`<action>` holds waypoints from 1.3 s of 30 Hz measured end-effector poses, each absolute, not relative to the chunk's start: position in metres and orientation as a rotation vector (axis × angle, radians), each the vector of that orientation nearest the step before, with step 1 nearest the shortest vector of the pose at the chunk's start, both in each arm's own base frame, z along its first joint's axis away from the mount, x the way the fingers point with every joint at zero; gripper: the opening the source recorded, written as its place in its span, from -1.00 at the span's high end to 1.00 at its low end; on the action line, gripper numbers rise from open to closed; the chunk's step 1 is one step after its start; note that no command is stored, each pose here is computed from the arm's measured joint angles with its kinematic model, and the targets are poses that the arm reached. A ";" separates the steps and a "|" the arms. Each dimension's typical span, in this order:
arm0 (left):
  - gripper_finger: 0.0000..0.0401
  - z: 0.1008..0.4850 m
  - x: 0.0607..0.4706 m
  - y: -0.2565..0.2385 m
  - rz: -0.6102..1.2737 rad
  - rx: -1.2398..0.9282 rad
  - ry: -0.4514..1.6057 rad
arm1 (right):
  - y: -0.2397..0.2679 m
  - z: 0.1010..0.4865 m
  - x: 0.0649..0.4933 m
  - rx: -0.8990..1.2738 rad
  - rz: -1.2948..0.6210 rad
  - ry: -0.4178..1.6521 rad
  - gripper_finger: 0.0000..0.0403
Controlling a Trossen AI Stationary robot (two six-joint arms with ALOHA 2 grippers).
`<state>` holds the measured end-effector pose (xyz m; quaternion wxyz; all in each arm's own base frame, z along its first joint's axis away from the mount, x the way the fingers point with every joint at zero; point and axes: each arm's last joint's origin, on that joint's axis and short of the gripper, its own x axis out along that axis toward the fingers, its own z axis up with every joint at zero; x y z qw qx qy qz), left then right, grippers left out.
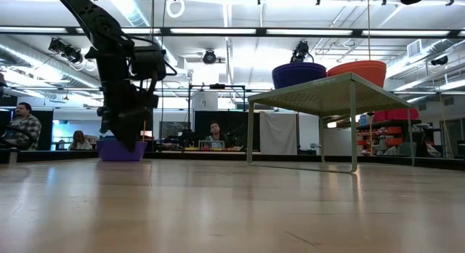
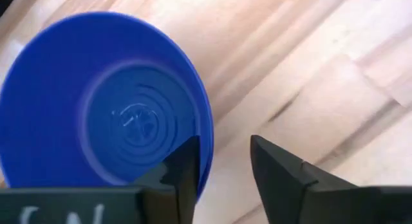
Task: Pick & Place Mini bowls
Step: Stack the blue bowl on the blue bowl on the shelf
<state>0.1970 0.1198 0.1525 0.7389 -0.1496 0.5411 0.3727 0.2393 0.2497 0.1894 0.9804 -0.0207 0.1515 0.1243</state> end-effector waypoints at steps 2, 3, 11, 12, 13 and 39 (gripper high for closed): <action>0.37 0.153 0.200 0.115 0.798 -0.314 1.190 | 0.250 0.189 0.239 -0.042 0.250 0.305 0.97; 0.42 0.153 0.201 0.113 0.788 -0.307 1.191 | 0.250 0.189 0.239 -0.042 0.250 0.305 0.97; 0.87 0.155 0.213 0.083 0.667 -0.221 1.201 | 0.249 0.189 0.240 -0.041 0.246 0.305 0.97; 0.92 0.156 0.214 0.077 0.643 -0.205 1.202 | 0.248 0.189 0.241 -0.039 0.243 0.306 0.97; 0.95 0.158 0.215 0.071 0.609 -0.193 1.200 | 0.247 0.189 0.242 -0.031 0.239 0.309 0.97; 0.95 0.194 0.267 -0.164 -0.631 -0.032 0.582 | 0.200 0.218 0.328 -0.007 0.337 0.328 0.08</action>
